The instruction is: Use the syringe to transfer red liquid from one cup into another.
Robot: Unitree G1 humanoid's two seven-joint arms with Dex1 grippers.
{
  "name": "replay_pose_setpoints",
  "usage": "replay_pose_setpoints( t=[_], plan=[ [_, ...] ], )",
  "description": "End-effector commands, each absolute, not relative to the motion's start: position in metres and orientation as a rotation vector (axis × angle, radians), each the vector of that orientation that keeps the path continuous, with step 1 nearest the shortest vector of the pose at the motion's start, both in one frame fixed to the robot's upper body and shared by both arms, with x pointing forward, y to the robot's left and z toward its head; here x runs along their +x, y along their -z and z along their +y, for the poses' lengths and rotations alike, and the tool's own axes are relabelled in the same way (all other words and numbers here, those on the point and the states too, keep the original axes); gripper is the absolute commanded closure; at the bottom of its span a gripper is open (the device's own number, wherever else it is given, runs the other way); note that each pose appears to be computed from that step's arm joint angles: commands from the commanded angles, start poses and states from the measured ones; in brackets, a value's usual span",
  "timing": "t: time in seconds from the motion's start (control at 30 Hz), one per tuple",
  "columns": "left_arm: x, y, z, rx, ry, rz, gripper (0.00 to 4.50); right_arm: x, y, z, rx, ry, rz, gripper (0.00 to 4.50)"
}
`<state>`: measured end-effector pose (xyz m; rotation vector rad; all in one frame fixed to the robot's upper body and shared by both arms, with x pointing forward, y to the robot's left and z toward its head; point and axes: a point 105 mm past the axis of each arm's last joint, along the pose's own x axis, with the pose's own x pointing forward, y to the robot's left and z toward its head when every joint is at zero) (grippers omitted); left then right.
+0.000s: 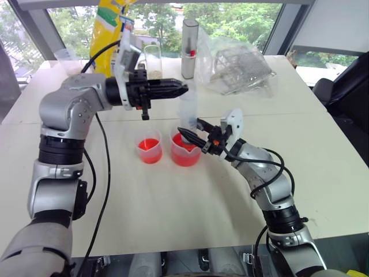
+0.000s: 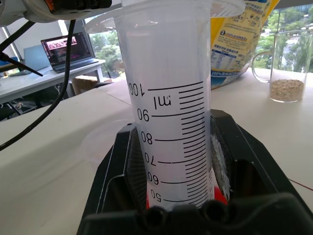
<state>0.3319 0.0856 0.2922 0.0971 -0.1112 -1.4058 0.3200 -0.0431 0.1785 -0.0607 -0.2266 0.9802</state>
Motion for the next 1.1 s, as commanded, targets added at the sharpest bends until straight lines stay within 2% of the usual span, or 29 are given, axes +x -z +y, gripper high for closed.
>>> replay_pose_setpoints(
  t=[0.03,0.27,0.4,0.6,0.9,1.1],
  plan=[
    [0.322,-0.334,0.093,0.144,1.371,-0.291,4.42,0.315,-0.179,-0.034,-0.095,-1.028,-0.224,3.07],
    [0.323,-0.317,0.095,0.158,1.371,-0.226,4.42,0.318,-0.197,-0.036,-0.107,-1.013,-0.277,3.07],
    [0.325,-0.303,0.099,0.138,1.357,-0.156,2.90,0.317,-0.205,-0.036,-0.118,-1.018,-0.300,3.07],
    [0.321,-0.304,0.114,0.101,1.333,-0.148,0.07,0.315,-0.210,-0.036,-0.124,-1.023,-0.312,3.07],
    [0.302,-0.311,0.165,0.095,1.241,-0.119,0.07,0.318,-0.224,-0.041,-0.125,-1.003,-0.350,3.07],
    [0.299,-0.322,0.190,0.092,1.144,-0.145,0.07,0.307,-0.275,-0.031,-0.112,-1.082,-0.452,3.07]
  ],
)
